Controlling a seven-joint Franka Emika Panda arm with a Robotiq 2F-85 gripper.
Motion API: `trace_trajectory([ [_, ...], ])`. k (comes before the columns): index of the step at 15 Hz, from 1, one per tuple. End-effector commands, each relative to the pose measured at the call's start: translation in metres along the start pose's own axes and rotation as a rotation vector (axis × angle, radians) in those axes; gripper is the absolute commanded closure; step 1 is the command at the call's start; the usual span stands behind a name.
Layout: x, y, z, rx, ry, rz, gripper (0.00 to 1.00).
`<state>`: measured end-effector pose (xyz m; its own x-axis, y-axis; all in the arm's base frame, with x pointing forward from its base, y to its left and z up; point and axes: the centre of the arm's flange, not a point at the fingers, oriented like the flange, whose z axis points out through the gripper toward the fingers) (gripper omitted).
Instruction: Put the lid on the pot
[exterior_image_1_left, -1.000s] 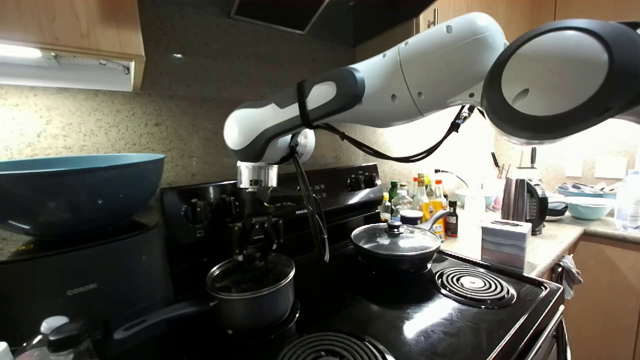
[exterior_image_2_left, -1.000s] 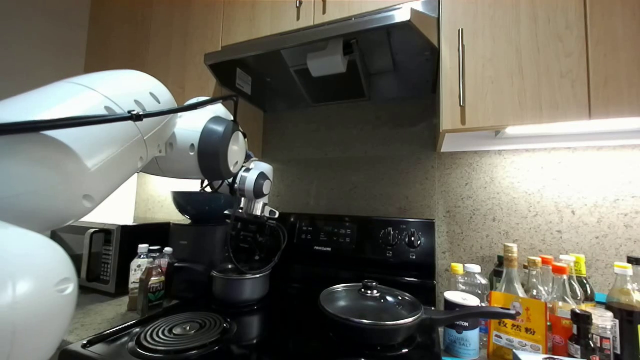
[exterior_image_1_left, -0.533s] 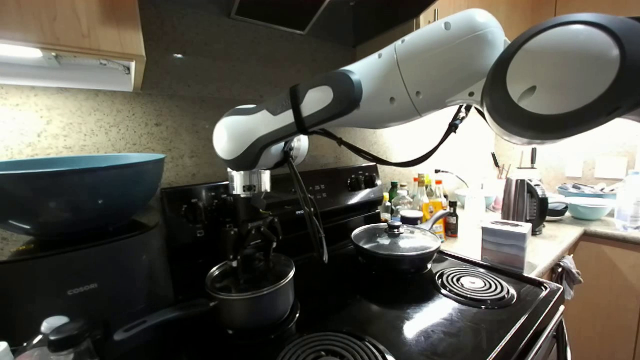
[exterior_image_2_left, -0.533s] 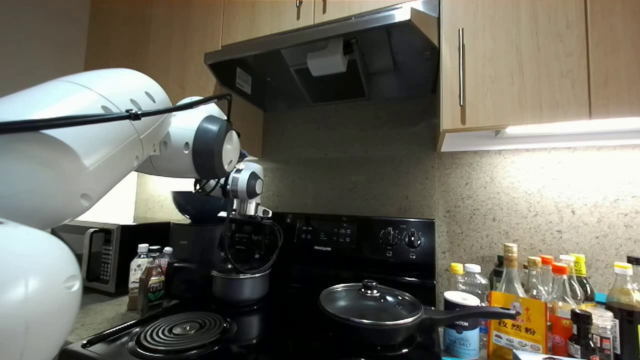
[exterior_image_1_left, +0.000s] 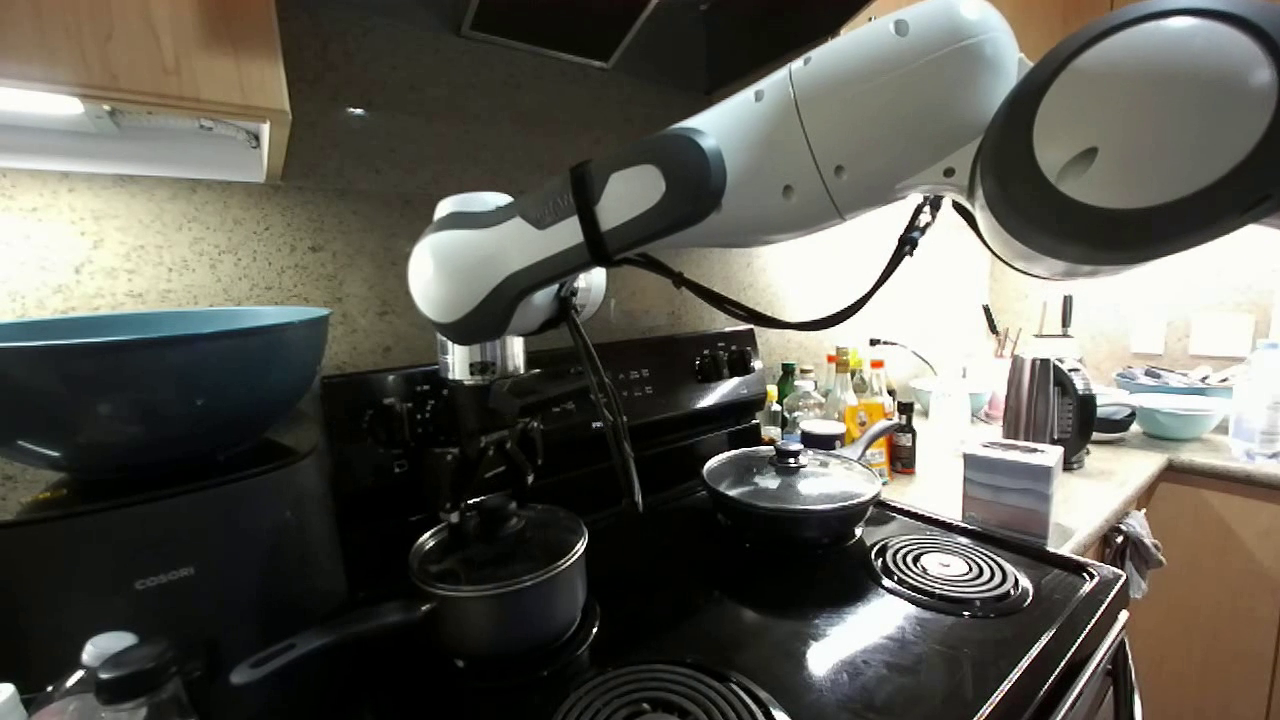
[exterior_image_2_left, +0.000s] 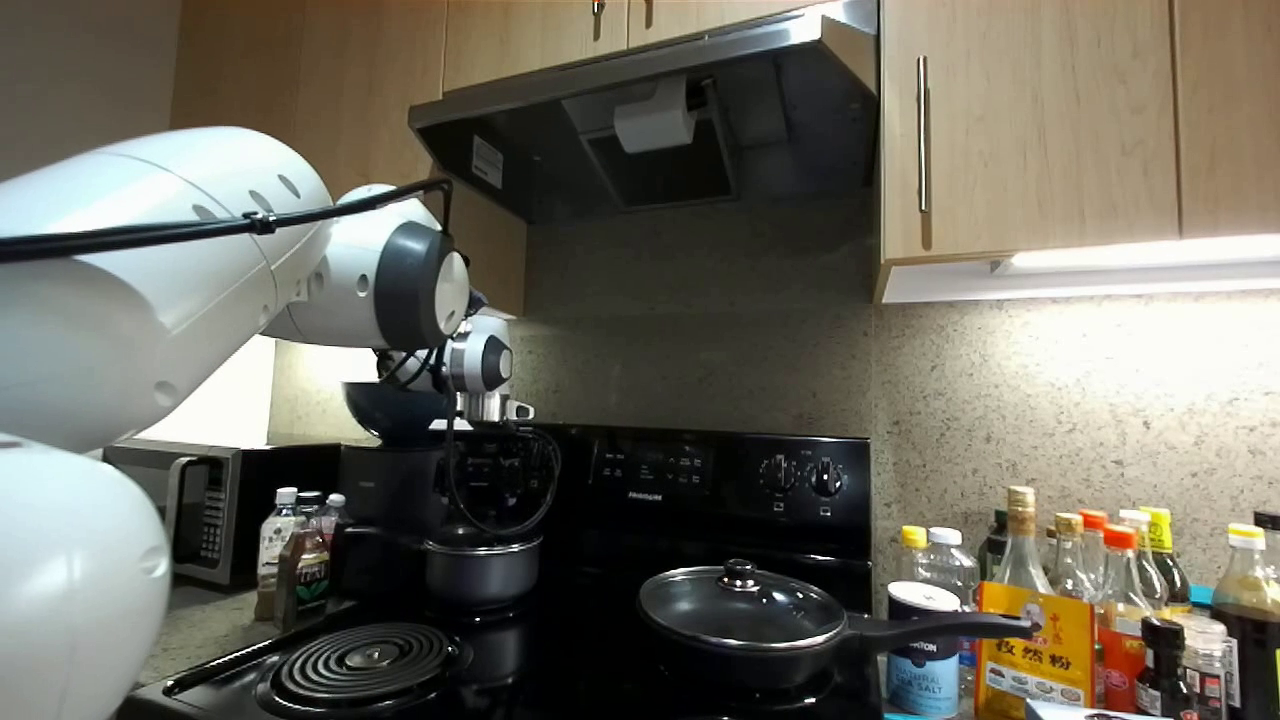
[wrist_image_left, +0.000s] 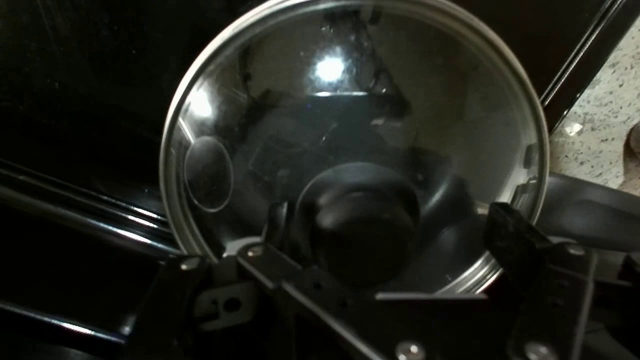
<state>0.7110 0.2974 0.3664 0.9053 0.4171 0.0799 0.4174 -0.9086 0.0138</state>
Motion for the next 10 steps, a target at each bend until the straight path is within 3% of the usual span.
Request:
trace_trajectory([
  [1,-0.023,-0.004,-0.015,-0.068,0.074,-0.028,0.00],
  [10,-0.033,-0.017,-0.052,-0.135,0.270,-0.054,0.00],
])
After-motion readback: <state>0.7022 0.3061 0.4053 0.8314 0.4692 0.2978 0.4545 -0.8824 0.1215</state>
